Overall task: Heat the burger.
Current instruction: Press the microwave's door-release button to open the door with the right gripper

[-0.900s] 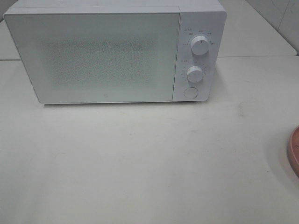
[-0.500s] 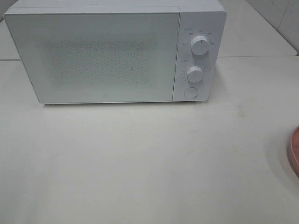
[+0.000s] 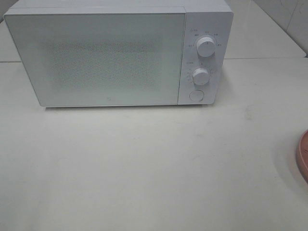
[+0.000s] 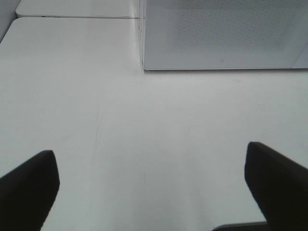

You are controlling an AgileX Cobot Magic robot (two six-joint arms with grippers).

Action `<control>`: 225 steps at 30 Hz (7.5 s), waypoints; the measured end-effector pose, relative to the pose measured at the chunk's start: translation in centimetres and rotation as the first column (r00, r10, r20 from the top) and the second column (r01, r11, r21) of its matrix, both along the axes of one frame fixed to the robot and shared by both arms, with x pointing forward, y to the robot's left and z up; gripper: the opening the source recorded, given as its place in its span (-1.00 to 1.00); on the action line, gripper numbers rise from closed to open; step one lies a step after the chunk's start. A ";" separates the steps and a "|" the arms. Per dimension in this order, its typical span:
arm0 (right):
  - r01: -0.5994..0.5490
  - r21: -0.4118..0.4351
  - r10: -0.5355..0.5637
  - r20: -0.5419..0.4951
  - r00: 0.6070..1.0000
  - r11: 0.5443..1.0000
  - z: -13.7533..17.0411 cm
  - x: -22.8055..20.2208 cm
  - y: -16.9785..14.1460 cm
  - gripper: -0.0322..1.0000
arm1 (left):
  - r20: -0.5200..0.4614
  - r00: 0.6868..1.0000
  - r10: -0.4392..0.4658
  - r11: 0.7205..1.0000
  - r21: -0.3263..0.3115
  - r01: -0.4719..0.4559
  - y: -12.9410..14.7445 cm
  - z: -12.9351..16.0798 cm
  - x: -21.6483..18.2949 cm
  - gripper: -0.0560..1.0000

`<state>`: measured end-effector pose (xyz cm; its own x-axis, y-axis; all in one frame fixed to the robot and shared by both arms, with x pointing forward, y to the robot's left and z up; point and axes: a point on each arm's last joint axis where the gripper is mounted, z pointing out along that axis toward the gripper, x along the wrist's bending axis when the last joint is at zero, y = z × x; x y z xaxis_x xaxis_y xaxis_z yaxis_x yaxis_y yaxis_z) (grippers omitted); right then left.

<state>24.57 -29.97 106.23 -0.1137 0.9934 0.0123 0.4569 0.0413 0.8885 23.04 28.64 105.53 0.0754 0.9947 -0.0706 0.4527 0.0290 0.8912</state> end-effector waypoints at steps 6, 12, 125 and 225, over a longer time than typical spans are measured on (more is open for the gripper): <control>-0.002 -0.007 0.002 -0.044 0.999 1.000 0.4 2.2 0.3 0.52 | 0.000 1.000 0.000 1.000 0.000 0.000 0.0 0.0 0.0 0.93; -0.004 -0.014 0.003 -0.089 0.996 1.000 0.4 4.3 0.7 0.52 | 0.000 1.000 0.000 1.000 0.000 0.000 0.0 0.0 0.0 0.93; 0.052 -0.014 -0.050 0.136 0.989 0.999 -18.2 23.3 9.8 0.52 | 0.000 1.000 0.000 1.000 0.000 0.000 0.0 0.0 0.0 0.93; 0.550 0.830 -0.465 -0.524 0.713 -0.091 -20.5 31.5 14.4 -0.93 | 0.000 1.000 0.000 1.000 0.000 0.000 0.0 0.0 0.0 0.93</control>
